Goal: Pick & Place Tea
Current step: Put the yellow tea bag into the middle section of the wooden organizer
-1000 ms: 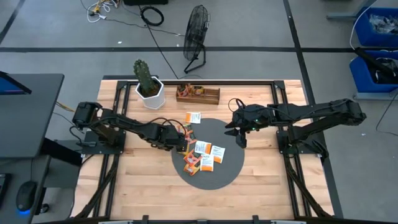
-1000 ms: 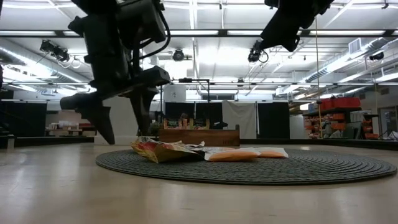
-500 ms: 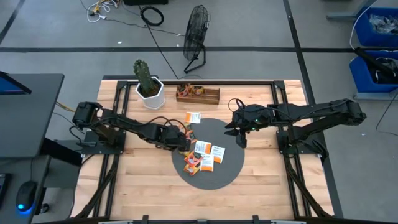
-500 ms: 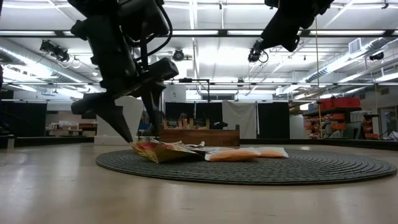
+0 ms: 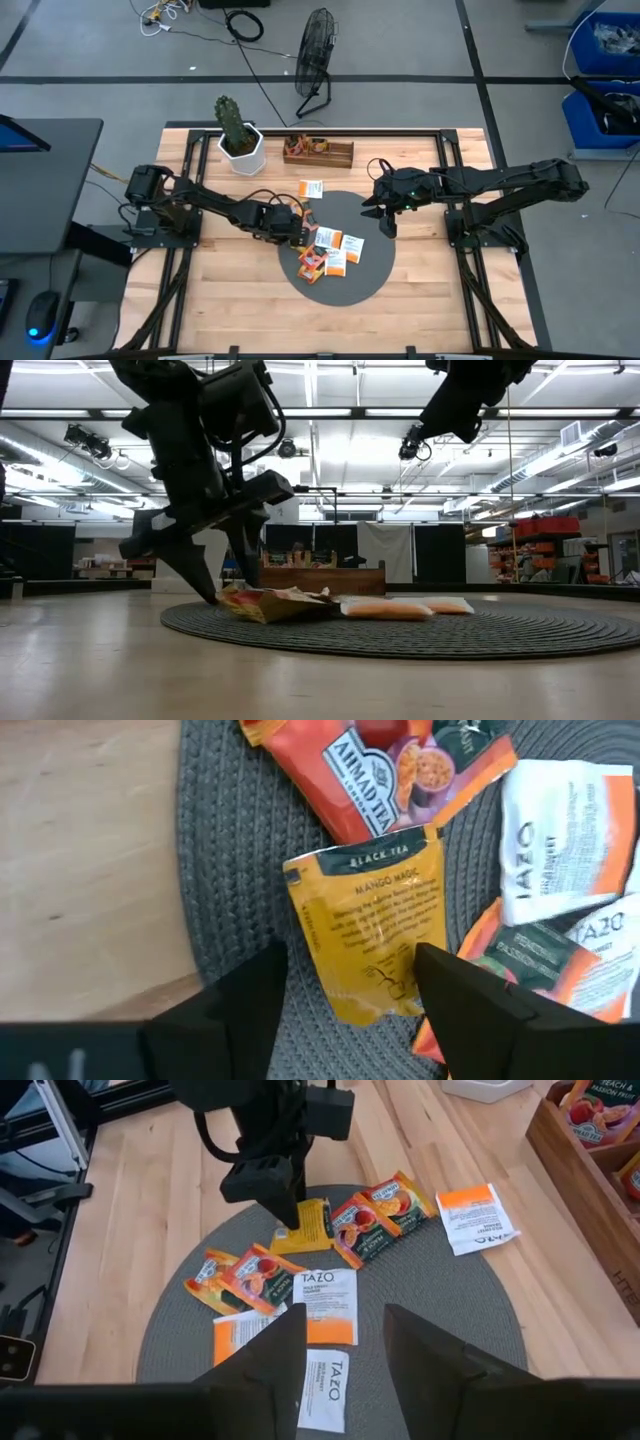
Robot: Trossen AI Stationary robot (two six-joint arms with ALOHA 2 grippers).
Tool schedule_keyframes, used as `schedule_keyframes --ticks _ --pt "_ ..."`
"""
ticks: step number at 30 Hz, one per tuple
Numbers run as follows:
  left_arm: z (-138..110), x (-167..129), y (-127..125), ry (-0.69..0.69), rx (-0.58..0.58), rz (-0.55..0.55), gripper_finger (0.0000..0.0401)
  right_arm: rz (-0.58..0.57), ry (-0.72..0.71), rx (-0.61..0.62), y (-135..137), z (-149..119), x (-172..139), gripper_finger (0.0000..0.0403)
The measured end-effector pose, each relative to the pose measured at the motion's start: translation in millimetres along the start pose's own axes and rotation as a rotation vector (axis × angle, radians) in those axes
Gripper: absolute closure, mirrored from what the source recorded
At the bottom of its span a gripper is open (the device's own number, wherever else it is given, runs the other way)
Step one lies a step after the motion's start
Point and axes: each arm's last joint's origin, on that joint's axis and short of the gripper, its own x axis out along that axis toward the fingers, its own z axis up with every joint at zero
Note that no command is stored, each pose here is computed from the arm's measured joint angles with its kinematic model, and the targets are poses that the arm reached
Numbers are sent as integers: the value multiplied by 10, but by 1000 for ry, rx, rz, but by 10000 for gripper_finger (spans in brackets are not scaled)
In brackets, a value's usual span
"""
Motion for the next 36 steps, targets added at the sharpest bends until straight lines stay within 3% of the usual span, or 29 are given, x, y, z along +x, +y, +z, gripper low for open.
schedule_keyframes --ticks 5,12,18,22,26,31,36 --pt "-6 2 12 -1 3 8 241 -1 1 0 -1 -1 0 261" --pt "-9 -16 -4 4 49 0 376 -2 1 -1 -1 -1 0 261" --pt "3 -210 -89 27 92 -66 384 -3 1 -21 -1 0 -1 261" --pt "36 -529 -162 2 117 -190 390 -2 -7 -77 -1 8 -2 261" --pt "149 -937 -227 -31 176 -380 390 6 -62 -220 13 60 -3 261" --pt "316 -1413 -350 -124 244 -710 388 4 -246 -511 60 226 -30 261" --pt "398 -1682 -411 -198 318 -915 387 -38 -453 -805 114 399 -95 261"
